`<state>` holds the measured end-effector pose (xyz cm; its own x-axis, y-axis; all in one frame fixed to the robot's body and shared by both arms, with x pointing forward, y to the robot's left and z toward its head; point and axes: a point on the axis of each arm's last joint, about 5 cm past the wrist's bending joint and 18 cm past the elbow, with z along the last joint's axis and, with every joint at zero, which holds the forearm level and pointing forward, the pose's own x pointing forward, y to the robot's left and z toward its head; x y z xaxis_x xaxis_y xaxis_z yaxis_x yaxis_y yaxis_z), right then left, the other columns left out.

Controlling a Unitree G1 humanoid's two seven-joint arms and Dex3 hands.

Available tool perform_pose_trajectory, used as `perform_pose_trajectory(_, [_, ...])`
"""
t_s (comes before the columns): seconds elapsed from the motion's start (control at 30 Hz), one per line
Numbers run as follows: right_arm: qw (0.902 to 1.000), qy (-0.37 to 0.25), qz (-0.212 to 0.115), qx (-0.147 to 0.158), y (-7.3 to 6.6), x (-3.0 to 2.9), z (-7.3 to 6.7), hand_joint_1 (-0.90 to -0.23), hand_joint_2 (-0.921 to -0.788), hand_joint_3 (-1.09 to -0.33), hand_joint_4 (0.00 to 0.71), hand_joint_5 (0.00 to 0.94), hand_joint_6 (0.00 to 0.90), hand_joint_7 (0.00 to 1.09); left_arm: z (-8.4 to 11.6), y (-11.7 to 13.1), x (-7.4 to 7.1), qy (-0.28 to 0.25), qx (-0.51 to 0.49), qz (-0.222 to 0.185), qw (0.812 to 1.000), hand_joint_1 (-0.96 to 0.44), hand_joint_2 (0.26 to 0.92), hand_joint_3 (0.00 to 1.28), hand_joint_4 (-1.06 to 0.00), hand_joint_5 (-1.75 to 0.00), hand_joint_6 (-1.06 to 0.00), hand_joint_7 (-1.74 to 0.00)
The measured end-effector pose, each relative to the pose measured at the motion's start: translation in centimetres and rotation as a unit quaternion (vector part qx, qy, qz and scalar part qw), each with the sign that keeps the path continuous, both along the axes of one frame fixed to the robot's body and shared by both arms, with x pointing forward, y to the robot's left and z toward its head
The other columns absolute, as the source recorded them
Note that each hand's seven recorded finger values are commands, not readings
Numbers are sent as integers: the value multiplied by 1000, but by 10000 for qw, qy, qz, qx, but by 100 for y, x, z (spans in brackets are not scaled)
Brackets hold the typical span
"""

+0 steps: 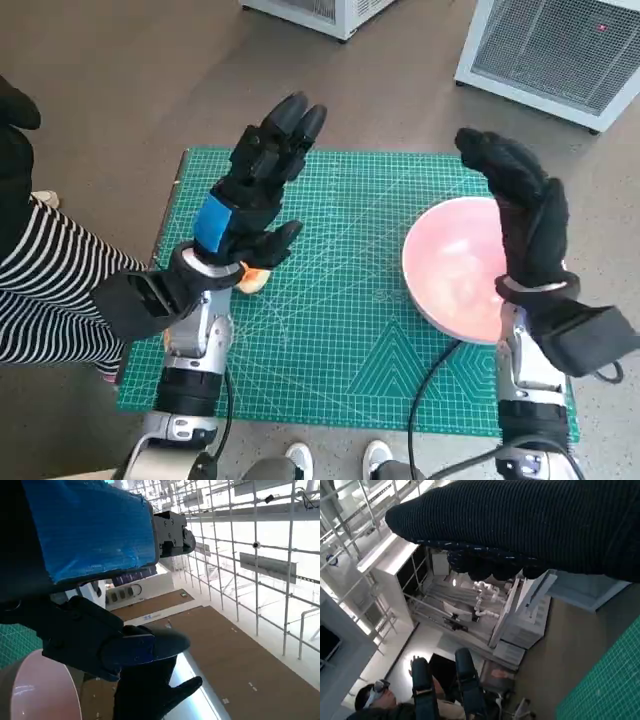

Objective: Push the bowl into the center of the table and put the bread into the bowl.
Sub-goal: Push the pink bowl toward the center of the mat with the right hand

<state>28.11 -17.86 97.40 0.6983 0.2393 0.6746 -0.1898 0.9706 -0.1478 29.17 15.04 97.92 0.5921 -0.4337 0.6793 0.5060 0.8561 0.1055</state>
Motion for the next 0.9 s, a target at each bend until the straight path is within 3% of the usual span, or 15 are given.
perform_pose_trajectory(0.63, [9999, 131, 21, -13, 14, 9, -27, -668, -921, -734, 142, 3, 6, 493, 8, 19, -7, -110, -44, 99, 9999, -595, 785, 624, 1, -64, 1, -275])
perform_pose_trajectory(0.77, [9999, 26, -100, -67, -61, 0, -7, -675, -921, -726, 148, 6, 16, 497, 8, 22, -8, -135, -48, 111, 9998, -597, 783, 623, 1, -54, 1, -276])
perform_pose_trajectory(0.9, [9990, -104, -431, -110, -244, -28, -3, -682, -921, -726, 139, 3, 13, 494, -1, 36, -8, -145, -54, 150, 9998, -597, 783, 622, 0, -49, 1, -275])
